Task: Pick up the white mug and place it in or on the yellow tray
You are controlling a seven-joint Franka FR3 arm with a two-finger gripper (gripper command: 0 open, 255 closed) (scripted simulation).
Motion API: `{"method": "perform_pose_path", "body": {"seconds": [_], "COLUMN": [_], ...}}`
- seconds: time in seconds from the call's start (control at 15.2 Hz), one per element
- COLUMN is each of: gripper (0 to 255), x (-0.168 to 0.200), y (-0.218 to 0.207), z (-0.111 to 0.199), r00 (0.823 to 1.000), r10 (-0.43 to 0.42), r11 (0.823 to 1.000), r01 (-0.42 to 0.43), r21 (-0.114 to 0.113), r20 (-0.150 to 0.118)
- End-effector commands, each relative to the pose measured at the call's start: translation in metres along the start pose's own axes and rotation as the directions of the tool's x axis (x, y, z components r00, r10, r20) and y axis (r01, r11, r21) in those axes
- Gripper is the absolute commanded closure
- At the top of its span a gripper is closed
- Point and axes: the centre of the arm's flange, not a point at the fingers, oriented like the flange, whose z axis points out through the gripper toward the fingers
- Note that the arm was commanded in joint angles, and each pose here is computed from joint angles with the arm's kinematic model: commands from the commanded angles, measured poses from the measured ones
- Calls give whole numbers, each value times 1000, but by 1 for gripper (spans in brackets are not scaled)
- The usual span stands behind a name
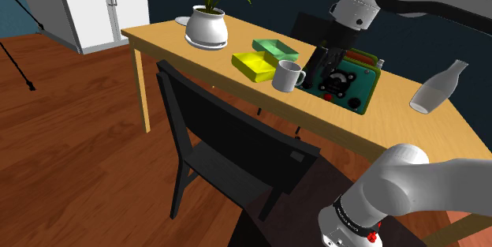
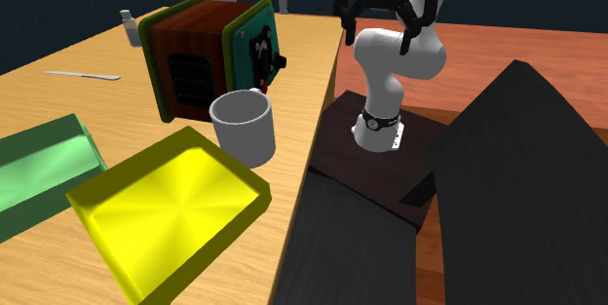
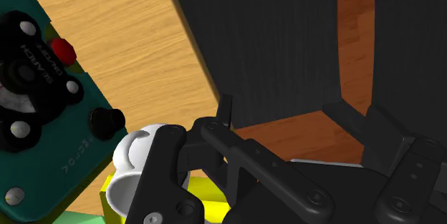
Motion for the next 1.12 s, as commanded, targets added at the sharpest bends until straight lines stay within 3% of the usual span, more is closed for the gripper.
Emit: {"method": "perform_pose_path", "body": {"seconds": [0.0, 1.06], "gripper": [0, 0], "x": [0, 181], "y": [0, 89], "z": [0, 64], "r00": [1000, 999], "r10": [0, 36], "r11": [1000, 997], "r01": [0, -33], "r21": [0, -69], "r20": [0, 36]}}
